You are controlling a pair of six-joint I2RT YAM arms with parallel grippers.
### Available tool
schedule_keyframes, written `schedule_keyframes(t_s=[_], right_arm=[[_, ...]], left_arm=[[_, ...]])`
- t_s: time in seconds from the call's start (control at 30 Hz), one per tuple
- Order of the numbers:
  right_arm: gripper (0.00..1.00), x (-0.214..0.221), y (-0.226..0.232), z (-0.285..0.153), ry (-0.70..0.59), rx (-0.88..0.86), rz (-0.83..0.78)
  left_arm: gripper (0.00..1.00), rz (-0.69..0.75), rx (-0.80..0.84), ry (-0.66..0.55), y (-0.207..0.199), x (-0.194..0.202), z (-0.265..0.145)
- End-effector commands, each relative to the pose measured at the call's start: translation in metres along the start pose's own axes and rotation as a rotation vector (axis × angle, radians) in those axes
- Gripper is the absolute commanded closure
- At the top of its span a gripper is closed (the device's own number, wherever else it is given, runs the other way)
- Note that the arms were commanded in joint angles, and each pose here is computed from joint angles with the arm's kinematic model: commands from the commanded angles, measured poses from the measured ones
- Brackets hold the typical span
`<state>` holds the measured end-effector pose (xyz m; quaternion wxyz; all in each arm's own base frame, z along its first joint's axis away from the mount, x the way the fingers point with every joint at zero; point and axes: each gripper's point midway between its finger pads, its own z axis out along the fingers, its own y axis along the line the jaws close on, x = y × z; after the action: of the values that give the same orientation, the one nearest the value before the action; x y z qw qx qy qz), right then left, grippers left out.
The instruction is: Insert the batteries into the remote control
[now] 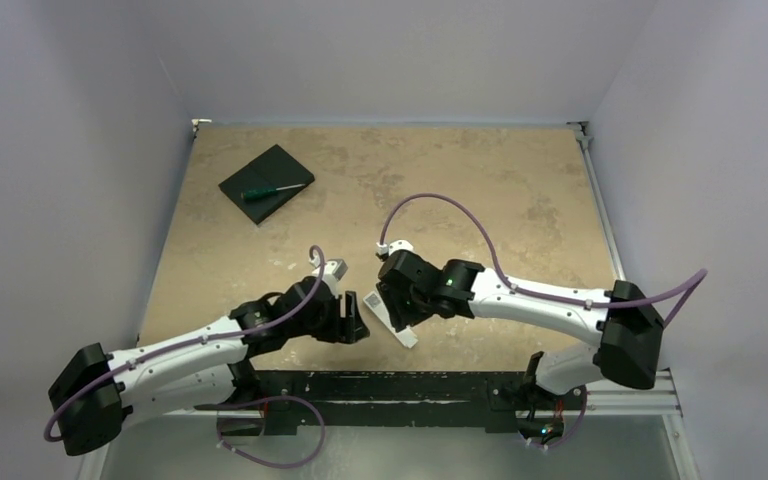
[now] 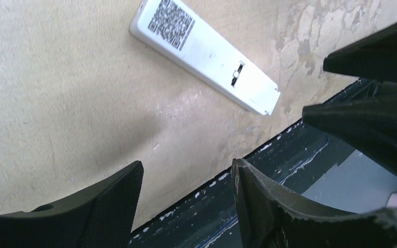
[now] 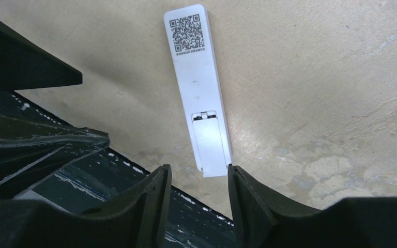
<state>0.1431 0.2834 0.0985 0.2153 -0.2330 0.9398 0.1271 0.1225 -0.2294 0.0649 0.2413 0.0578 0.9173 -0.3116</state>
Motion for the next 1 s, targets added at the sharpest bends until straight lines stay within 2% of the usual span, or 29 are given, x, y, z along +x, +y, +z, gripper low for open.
schedule_keyframes(t_s=[0.0, 0.23, 0.33, 0.43, 0.6, 0.63, 0.73, 0.8, 0.97], right_arm=[[0.49, -0.002, 0.003, -0.008, -0.049, -0.031, 0.062], [0.56, 0.012, -0.001, -0.011, -0.067, -0.069, 0.111], [0.62, 0.016, -0.002, -0.013, -0.074, -0.091, 0.116], [0.72, 0.019, 0.001, -0.014, -0.080, -0.121, 0.123], [0.98, 0.023, 0.008, -0.015, -0.082, -0.179, 0.128], [1.00, 0.024, 0.008, -0.014, -0.082, -0.184, 0.130], [1.00, 0.026, 0.011, -0.013, -0.087, -0.209, 0.142], [1.00, 0.027, 0.013, -0.013, -0.094, -0.229, 0.149], [1.00, 0.029, 0.016, -0.012, -0.097, -0.260, 0.152]], left_arm=[[0.36, 0.044, -0.010, -0.086, -0.015, -0.033, -0.002], [0.35, 0.093, -0.011, -0.141, -0.036, -0.064, 0.001], [0.40, 0.108, -0.008, -0.147, -0.043, -0.072, 0.005], [0.48, 0.119, 0.008, -0.155, -0.052, -0.080, 0.009], [0.63, 0.136, 0.020, -0.155, -0.063, -0.091, 0.018], [0.67, 0.139, 0.028, -0.158, -0.066, -0.094, 0.019], [0.81, 0.148, 0.026, -0.148, -0.069, -0.098, 0.028], [0.98, 0.157, 0.020, -0.143, -0.071, -0.102, 0.034], [1.00, 0.171, 0.015, -0.133, -0.074, -0.111, 0.052]])
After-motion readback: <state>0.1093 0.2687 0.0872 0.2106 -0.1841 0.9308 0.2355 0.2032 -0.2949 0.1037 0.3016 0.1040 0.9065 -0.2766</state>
